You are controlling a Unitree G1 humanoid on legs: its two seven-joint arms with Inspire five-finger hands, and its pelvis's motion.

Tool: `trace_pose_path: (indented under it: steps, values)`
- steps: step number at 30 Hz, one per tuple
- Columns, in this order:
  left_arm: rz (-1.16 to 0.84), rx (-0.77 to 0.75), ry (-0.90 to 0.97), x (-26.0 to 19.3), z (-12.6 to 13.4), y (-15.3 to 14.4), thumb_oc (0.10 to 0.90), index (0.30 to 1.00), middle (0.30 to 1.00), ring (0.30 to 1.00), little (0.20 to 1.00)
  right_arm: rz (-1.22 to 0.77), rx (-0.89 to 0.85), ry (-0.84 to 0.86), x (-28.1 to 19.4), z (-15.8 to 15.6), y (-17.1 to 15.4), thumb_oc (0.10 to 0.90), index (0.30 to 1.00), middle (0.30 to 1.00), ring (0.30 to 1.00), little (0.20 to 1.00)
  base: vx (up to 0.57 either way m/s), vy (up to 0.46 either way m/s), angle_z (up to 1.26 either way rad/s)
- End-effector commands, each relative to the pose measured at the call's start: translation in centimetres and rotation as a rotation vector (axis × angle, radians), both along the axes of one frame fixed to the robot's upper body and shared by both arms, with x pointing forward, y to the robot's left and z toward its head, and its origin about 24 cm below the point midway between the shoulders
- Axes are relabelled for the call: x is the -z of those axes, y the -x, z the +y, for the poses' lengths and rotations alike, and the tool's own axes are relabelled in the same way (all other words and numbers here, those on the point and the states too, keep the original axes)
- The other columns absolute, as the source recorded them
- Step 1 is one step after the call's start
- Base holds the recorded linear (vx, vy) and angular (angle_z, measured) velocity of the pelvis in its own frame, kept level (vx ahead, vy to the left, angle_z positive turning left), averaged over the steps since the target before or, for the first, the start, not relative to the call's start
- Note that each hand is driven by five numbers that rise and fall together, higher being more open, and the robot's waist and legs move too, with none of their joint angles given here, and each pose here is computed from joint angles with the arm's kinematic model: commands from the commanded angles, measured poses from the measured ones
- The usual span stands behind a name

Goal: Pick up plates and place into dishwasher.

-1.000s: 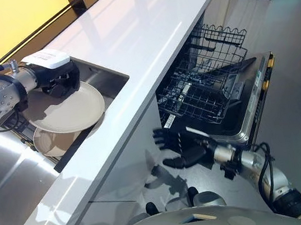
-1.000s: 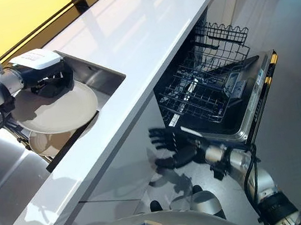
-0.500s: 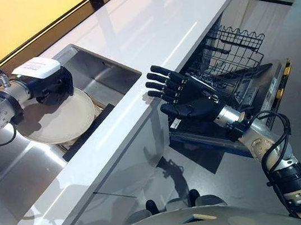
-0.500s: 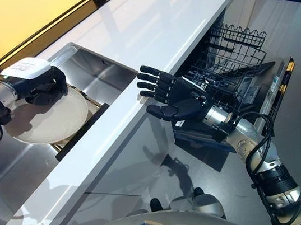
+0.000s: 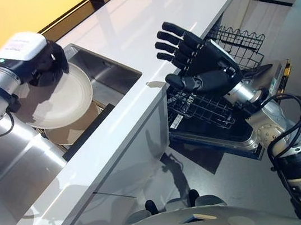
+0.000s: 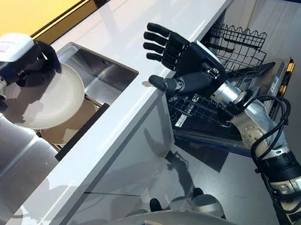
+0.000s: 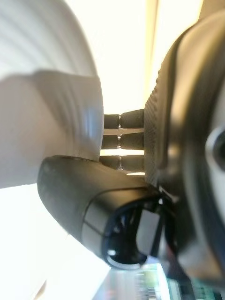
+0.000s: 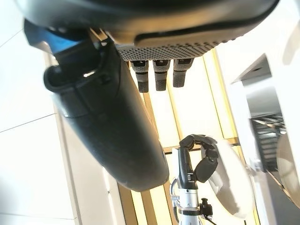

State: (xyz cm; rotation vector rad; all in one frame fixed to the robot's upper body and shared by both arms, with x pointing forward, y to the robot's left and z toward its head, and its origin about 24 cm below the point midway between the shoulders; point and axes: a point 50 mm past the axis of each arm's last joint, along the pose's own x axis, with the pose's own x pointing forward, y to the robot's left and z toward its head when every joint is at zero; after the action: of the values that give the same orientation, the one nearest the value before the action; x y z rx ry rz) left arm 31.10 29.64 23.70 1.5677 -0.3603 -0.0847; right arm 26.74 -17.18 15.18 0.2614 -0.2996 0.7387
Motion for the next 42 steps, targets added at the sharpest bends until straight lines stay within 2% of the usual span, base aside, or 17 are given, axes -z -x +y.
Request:
trace_pose_path:
  steps: [1, 9, 13, 26, 37, 40, 42]
  values:
    - [-0.395, 0.047, 0.169, -8.3, -0.4, 1.2, 0.100, 0.300, 0.300, 0.300, 0.200, -0.188, -0.096, -0.099, -5.2, 2.0, 0.2, 0.800, 0.900, 0.900, 0.900, 0.900, 0.00, -0.012, 0.06]
    - [-0.474, 0.199, 0.148, -8.8, -4.8, 1.1, 0.100, 0.300, 0.300, 0.300, 0.200, 0.069, -0.081, -0.196, -3.4, 4.6, -1.3, 0.800, 0.900, 0.900, 0.900, 0.900, 0.00, -0.013, 0.07]
    - [-0.597, 0.262, 0.116, -9.8, -6.7, 1.6, 0.100, 0.300, 0.300, 0.300, 0.200, 0.241, -0.076, -0.358, -2.5, 5.6, -1.8, 0.800, 0.900, 0.900, 0.900, 0.900, 0.00, -0.017, 0.08]
    - [-0.779, 0.350, 0.059, -9.4, -9.8, 2.7, 0.100, 0.300, 0.300, 0.300, 0.200, 0.419, -0.021, -0.604, -2.9, 6.9, -2.1, 0.800, 0.900, 0.900, 0.900, 0.900, 0.00, -0.002, 0.01]
    - [-0.821, 0.319, 0.006, -9.1, -10.0, 2.5, 0.100, 0.300, 0.300, 0.300, 0.200, 0.399, -0.107, -0.624, -3.8, 7.5, -1.6, 0.800, 0.900, 0.900, 0.900, 0.900, 0.00, 0.000, 0.00]
    - [-0.810, 0.290, 0.004, -8.8, -9.6, 2.1, 0.100, 0.300, 0.300, 0.300, 0.200, 0.342, -0.101, -0.625, -4.2, 7.3, -1.5, 0.800, 0.900, 0.900, 0.900, 0.900, 0.00, 0.000, 0.00]
    - [-0.800, 0.266, 0.005, -8.5, -9.2, 1.9, 0.100, 0.300, 0.300, 0.300, 0.200, 0.236, -0.066, -0.602, -5.1, 6.9, -1.3, 0.800, 0.900, 0.900, 0.900, 0.900, 0.00, 0.000, 0.00]
